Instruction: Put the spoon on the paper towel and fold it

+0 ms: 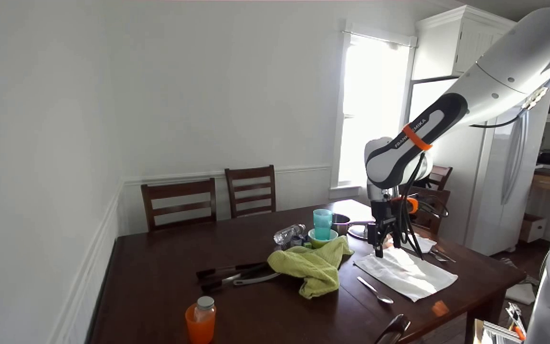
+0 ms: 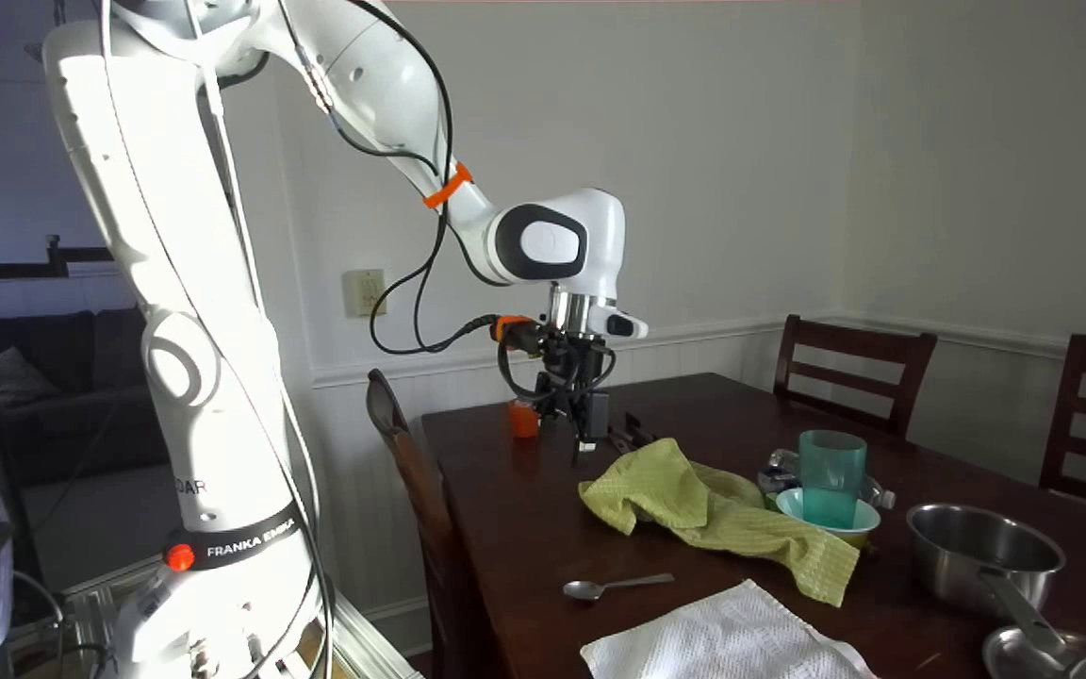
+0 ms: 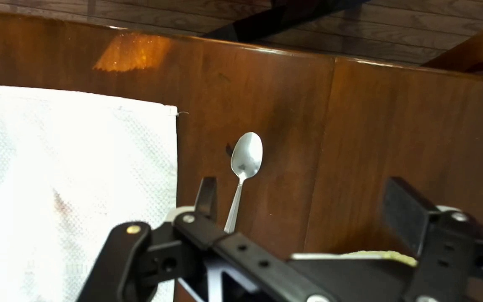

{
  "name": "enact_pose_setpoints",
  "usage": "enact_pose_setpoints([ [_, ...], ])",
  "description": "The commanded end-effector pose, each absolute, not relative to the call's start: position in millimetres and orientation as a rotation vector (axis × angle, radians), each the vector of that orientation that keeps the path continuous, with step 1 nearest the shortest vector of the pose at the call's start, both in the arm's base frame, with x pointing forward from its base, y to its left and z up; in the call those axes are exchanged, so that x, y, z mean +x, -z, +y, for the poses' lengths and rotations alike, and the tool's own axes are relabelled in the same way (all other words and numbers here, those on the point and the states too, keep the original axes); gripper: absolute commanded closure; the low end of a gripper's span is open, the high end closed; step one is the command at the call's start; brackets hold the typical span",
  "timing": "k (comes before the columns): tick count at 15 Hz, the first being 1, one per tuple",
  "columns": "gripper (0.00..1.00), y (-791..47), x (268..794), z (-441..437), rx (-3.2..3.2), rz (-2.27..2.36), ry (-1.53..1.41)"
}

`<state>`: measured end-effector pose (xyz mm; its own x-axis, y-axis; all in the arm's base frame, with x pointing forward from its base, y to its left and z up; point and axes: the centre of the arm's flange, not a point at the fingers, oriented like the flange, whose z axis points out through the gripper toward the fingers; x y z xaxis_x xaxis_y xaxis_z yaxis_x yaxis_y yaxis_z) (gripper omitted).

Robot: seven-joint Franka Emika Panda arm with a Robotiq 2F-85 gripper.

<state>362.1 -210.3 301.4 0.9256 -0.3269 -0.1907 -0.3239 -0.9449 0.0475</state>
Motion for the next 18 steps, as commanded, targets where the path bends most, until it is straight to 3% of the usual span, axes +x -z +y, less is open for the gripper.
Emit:
enact_pose_setpoints([
  [1, 0.00, -275, 366, -221, 3.033, -0.616, 0.270],
  [10, 0.00, -210, 379, -236, 3.055, -0.758, 0.067],
  [18, 0.00, -193, 378, -228, 3.064, -0.759, 0.129],
])
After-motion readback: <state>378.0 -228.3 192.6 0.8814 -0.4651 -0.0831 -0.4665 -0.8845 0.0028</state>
